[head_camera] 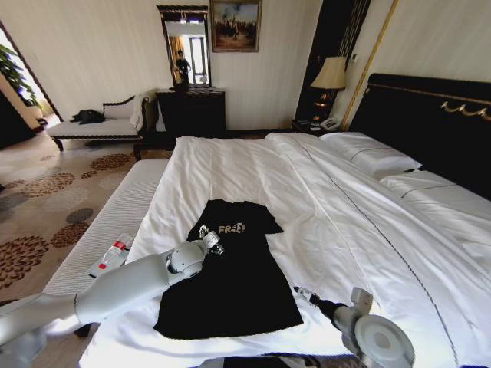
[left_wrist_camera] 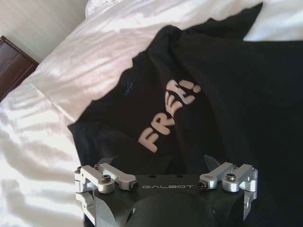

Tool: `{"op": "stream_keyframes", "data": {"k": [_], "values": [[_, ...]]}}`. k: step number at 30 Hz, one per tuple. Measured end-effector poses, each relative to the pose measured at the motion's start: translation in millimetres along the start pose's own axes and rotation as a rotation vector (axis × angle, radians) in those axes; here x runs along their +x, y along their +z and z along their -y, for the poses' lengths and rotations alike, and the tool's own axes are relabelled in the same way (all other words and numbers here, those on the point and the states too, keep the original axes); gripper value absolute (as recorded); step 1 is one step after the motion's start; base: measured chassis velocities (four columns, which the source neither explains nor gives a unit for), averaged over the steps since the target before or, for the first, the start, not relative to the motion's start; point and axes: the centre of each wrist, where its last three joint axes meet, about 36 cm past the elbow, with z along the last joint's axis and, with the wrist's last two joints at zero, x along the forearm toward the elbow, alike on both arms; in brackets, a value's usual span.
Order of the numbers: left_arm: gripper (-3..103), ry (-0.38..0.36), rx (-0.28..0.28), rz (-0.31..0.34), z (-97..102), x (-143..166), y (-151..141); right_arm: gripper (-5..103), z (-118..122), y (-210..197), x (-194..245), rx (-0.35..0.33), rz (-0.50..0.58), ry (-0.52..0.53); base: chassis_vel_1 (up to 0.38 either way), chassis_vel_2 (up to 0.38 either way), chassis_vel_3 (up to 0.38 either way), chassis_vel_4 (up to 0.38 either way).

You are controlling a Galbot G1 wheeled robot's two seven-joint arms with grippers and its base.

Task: Fold the clothes on the bed.

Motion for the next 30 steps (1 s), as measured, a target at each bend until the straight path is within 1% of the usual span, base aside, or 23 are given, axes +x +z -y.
{"op": "stream_keyframes", "data": {"k": [5,18,20,24,30], "values": [[100,-0.023,-0.017,-0.019,6.1,-4.6,11.8,100,2.2,-1.4,-3.5,-0.003,-0.002,0.006,0.0,0.0,0.0,0.0],[100,-0.051,-0.014,-0.029,2.0,-22.8,8.8,100,1.2,0.8,-7.8,-0.001,-0.027,0.01,0.0,0.0,0.0,0.0],[100,-0.056,-0.015,-0.027,1.2,-22.8,8.5,100,1.8,1.5,-8.0,-0.004,-0.029,0.011,0.0,0.0,0.0,0.0],[100,-0.077,-0.023,-0.01,-7.0,-17.0,6.2,100,3.6,3.2,-8.6,-0.006,-0.035,0.016,0.0,0.0,0.0,0.0],[100,-0.084,-0.026,-0.018,-12.5,-18.1,8.7,100,1.0,1.6,-9.5,-0.002,-0.031,0.008,0.0,0.0,0.0,0.0]]}}
